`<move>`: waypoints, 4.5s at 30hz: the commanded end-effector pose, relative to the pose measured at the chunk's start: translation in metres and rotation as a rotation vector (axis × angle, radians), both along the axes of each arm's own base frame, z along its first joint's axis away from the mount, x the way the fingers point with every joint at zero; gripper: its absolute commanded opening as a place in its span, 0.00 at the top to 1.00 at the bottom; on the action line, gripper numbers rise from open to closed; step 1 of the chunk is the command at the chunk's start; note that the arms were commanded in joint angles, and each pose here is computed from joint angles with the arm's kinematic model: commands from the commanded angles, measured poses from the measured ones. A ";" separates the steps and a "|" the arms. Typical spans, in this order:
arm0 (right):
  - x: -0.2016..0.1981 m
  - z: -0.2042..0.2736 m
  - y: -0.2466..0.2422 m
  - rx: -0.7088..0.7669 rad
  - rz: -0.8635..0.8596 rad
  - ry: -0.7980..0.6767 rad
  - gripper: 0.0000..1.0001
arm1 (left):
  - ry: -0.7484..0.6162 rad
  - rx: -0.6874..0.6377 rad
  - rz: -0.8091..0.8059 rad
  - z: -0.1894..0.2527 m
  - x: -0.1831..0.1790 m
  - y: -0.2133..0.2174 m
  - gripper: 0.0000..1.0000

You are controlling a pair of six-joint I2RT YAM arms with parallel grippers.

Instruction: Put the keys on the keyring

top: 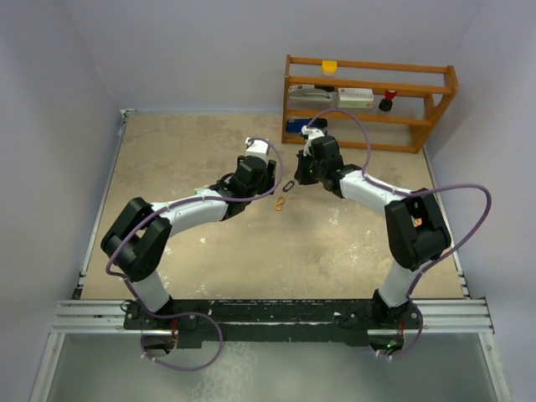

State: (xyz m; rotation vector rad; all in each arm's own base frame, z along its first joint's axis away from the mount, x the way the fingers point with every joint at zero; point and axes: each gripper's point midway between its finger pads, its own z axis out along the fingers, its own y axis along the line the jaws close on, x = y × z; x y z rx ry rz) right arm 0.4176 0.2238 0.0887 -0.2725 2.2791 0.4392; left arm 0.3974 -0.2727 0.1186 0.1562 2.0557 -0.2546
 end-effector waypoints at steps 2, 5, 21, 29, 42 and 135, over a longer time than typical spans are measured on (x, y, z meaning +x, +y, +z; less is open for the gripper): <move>0.003 0.040 0.001 0.052 -0.020 -0.112 1.00 | -0.039 -0.057 -0.013 0.016 0.006 -0.009 0.42; 0.001 0.048 -0.002 0.059 -0.030 -0.136 1.00 | -0.035 -0.080 -0.021 0.014 0.006 -0.013 0.42; -0.006 0.083 -0.039 -0.008 -0.155 -0.208 1.00 | 0.072 -0.092 -0.102 -0.041 -0.016 -0.052 0.45; -0.011 0.095 -0.047 -0.004 -0.174 -0.233 1.00 | 0.113 -0.050 -0.121 -0.068 -0.025 -0.064 0.45; -0.015 0.106 -0.055 0.000 -0.188 -0.258 1.00 | 0.132 -0.009 -0.105 -0.084 -0.022 -0.063 0.47; -0.020 0.118 -0.071 0.009 -0.222 -0.288 1.00 | 0.085 0.167 -0.034 -0.081 -0.025 -0.056 0.52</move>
